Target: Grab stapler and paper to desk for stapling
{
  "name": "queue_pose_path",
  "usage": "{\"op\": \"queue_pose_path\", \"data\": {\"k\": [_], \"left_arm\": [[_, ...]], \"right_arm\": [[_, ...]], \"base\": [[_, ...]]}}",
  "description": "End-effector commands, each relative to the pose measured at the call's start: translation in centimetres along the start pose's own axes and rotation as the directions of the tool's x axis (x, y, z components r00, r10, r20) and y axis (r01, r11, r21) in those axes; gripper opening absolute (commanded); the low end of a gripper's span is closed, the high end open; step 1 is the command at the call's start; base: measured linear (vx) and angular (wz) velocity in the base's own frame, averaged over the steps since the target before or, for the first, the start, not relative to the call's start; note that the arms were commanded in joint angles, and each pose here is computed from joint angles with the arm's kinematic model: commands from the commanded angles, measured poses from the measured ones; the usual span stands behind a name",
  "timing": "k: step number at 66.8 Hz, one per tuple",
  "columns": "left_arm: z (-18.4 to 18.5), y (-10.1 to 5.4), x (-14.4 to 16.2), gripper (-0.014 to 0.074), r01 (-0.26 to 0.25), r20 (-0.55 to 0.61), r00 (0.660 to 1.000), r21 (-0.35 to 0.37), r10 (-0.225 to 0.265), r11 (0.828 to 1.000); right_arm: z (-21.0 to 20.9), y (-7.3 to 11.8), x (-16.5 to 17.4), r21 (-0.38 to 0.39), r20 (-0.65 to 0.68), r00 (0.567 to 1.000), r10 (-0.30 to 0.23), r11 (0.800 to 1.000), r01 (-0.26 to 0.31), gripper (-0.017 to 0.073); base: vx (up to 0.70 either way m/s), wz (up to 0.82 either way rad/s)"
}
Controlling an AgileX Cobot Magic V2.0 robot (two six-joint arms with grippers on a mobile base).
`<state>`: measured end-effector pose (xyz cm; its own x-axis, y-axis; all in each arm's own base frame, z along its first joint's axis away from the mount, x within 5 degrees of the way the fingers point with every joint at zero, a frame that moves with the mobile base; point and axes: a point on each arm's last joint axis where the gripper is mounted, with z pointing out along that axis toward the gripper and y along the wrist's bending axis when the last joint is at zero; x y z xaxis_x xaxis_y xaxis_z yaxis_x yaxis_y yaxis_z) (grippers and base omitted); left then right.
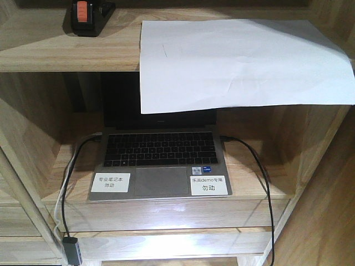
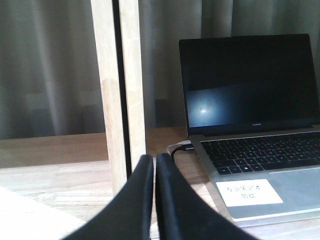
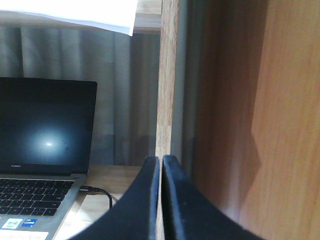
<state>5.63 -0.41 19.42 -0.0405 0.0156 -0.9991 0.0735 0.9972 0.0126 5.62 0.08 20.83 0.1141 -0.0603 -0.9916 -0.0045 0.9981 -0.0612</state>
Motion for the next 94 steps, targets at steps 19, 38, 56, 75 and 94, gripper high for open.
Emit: {"op": "queue_pose_path", "data": {"k": [19, 38, 56, 75, 94], "left_arm": [[0.0, 0.0, 0.2, -0.0007, 0.003, 0.061, 0.998, 0.007, -0.003, 1.000], [0.0, 0.0, 0.2, -0.0007, 0.003, 0.061, 0.998, 0.007, -0.003, 1.000], [0.0, 0.0, 0.2, -0.0007, 0.003, 0.061, 0.998, 0.007, -0.003, 1.000], [0.0, 0.0, -0.5, -0.0007, 0.003, 0.136, 0.991, 0.007, -0.004, 1.000], [-1.8, 0.0, -6.0, -0.0007, 0.003, 0.544, 0.839, 0.006, -0.006, 1.000]], "right_arm": [[-0.1, 0.0, -0.7, 0.006, 0.090, 0.996, -0.004, 1.000, 0.003, -0.0009], [-0.1, 0.0, -0.7, 0.006, 0.090, 0.996, -0.004, 1.000, 0.003, -0.0009], [-0.1, 0.0, -0.7, 0.006, 0.090, 0.996, -0.004, 1.000, 0.003, -0.0009], [-0.1, 0.0, -0.7, 0.006, 0.090, 0.996, -0.004, 1.000, 0.003, -0.0009], [-0.1, 0.0, -0.7, 0.006, 0.090, 0.996, -0.004, 1.000, 0.003, -0.0009]], "base": [[0.00, 0.00], [0.00, 0.00], [0.00, 0.00], [0.00, 0.00], [0.00, 0.00]]}}
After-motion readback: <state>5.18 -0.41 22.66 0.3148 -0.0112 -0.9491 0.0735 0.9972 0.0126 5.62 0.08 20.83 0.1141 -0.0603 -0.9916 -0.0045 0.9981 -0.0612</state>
